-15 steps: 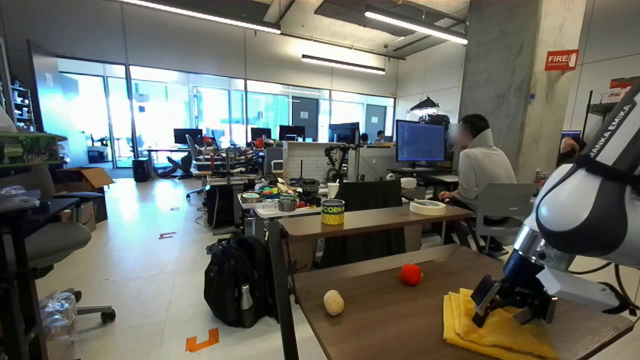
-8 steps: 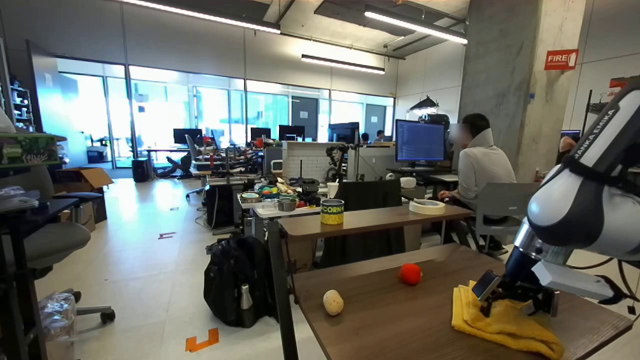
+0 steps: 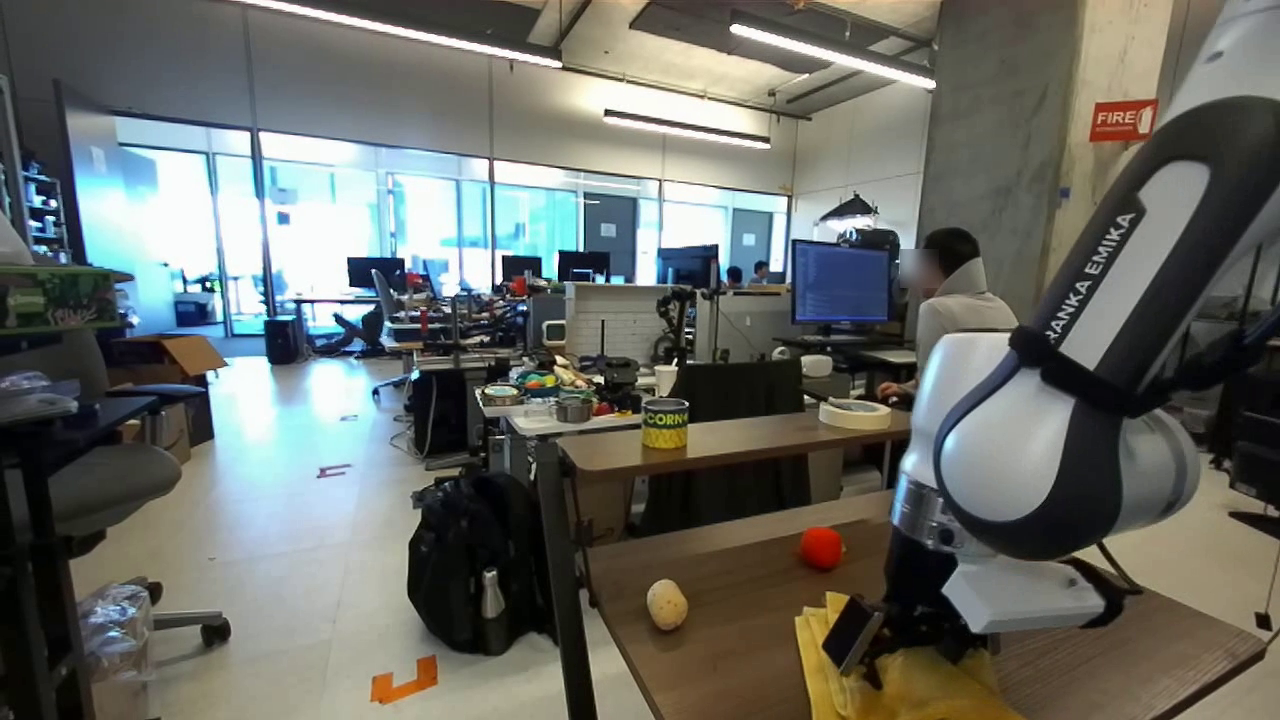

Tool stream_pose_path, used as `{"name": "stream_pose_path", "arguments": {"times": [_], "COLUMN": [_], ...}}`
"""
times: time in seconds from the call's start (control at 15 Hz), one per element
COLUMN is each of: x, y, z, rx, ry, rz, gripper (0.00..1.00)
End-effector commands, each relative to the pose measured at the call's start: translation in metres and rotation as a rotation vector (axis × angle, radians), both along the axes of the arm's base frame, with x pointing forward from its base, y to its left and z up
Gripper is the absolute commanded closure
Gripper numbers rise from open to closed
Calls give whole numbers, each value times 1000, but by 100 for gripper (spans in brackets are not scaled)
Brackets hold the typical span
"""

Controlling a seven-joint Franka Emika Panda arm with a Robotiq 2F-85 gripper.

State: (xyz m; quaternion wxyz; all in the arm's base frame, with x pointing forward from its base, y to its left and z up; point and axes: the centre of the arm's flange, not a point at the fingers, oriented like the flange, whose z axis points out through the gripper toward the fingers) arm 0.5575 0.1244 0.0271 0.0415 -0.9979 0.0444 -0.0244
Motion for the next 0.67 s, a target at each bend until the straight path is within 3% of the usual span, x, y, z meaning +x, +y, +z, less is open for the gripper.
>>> {"name": "stream_pose_path", "arguments": {"times": [0.0,0.13,0.27,0.47,0.6], "x": [-11,-20,-24,-20,-17], "y": [65,74,52,-20,-67], "z": [-19,-17,-14,-13,-18], "rx": [-51,-42,-36,-35,-57], "ry": [48,11,-43,-144,-143], "rz": [106,138,142,18,-129], "gripper": [0,0,0,0,0]}}
